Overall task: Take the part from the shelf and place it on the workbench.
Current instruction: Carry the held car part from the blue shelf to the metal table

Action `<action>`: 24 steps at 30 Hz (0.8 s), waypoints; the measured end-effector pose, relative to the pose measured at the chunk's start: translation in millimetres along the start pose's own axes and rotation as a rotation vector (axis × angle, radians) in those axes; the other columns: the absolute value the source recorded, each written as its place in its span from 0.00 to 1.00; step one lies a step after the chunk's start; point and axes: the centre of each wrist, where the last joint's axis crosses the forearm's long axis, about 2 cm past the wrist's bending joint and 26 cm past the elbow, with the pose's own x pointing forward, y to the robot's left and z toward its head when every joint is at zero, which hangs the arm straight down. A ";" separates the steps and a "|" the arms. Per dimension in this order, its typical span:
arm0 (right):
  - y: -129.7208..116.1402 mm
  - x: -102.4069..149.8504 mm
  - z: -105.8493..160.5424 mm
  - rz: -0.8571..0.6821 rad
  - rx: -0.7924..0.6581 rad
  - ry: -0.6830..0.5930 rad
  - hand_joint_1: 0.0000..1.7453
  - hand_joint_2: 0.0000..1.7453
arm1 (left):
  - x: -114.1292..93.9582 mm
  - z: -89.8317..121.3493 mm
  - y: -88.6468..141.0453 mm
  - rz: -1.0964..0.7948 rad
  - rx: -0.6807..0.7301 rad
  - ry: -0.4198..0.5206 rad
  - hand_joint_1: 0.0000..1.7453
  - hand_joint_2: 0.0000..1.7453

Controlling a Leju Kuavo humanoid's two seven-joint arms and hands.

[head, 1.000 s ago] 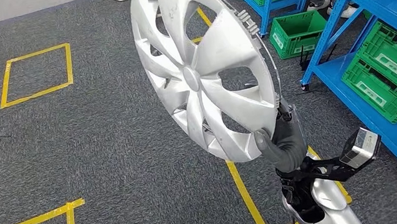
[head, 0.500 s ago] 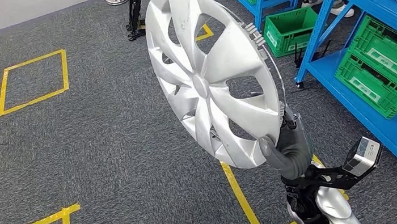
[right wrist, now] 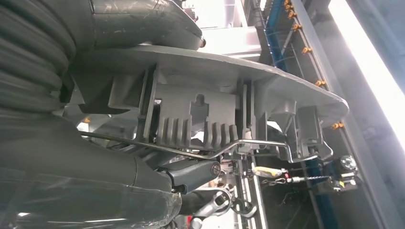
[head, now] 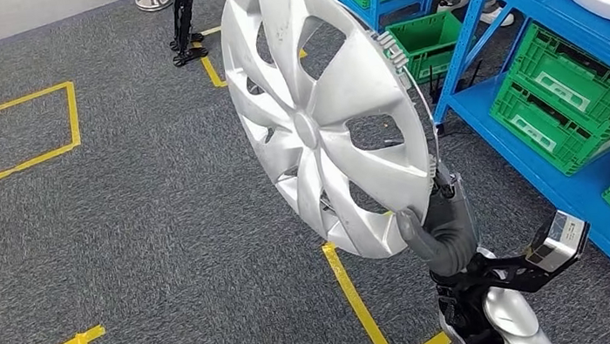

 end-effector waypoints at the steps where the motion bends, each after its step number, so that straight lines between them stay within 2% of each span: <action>1: -0.1 0.3 0.1 0.001 -0.001 0.000 1.00 1.00 | 1.0 -0.6 0.8 -0.001 0.001 -0.002 0.00 1.00; 24: -0.6 0.5 0.9 0.019 -0.009 0.003 1.00 1.00 | 2.1 -0.5 -2.6 0.004 -0.004 0.004 0.00 1.00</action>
